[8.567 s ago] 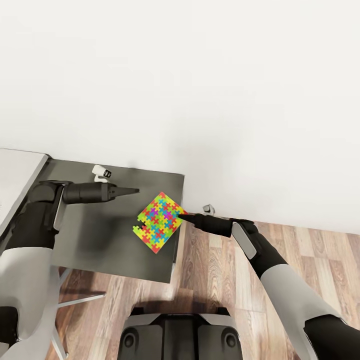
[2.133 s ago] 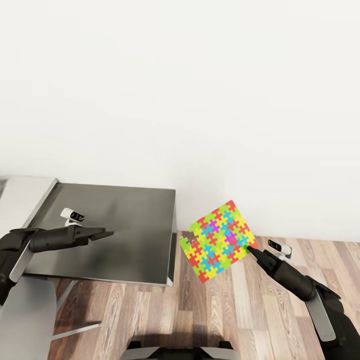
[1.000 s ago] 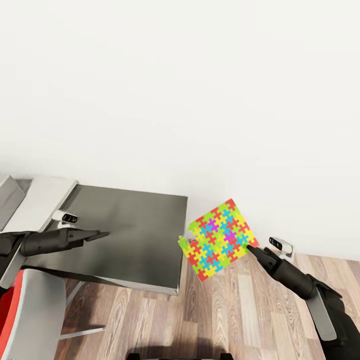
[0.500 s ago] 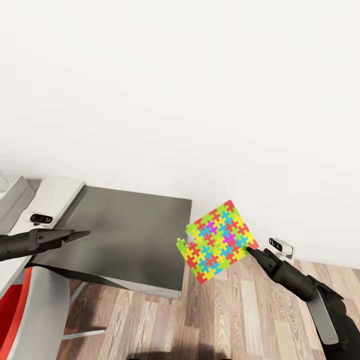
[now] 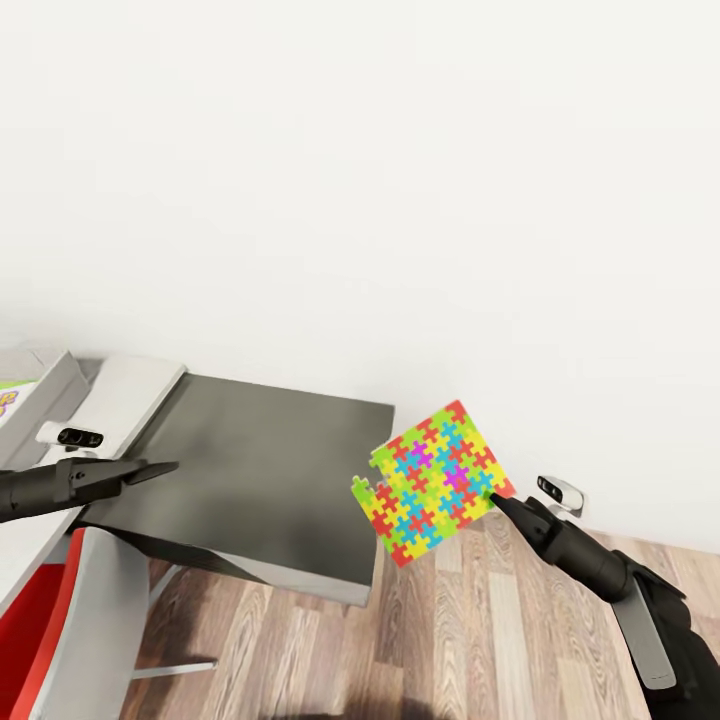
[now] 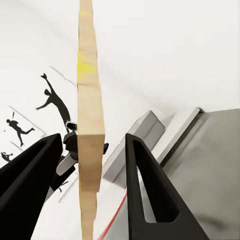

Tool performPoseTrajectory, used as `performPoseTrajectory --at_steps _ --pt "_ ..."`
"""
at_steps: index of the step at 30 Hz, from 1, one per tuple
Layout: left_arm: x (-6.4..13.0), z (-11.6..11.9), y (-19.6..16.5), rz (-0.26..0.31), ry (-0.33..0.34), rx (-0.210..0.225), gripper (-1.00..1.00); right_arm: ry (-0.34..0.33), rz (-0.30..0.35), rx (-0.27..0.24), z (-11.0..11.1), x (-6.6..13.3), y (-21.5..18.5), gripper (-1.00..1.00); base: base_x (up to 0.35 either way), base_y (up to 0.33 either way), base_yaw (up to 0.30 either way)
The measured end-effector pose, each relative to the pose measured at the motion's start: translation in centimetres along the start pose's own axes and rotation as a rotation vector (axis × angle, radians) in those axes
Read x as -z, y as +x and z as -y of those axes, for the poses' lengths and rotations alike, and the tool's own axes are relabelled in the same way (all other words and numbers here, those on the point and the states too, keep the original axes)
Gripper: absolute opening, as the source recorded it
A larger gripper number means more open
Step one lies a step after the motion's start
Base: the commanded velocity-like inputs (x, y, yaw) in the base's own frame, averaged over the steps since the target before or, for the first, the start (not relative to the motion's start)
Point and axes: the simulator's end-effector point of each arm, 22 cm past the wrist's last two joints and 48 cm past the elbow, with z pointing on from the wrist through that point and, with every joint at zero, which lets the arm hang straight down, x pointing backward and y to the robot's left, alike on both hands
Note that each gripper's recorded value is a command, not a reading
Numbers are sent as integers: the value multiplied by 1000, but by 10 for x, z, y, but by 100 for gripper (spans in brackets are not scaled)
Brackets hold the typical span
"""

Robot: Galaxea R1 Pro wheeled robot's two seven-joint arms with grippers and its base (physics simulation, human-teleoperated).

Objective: Put all the toys in the child's room - the three board games (two on the bed and one on the table), the two jigsaw puzzles on the table, and the tennis ball on the table - inside the toy box on the table in the child's room.

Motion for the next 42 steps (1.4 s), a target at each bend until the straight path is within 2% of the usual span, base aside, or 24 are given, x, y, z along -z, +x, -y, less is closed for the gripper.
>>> performPoseTrajectory --at_steps 7,18,42 --pt "0 1 1 0 0 0 100 44 -2 2 8 -1 -1 -100 -19 58 49" --pt "2 5 2 2 1 -4 100 24 -27 -2 2 -11 7 -100 -1 3 194" --pt "4 17 -1 7 5 -26 100 4 -25 19 -9 -14 1 -100 0 0 213"
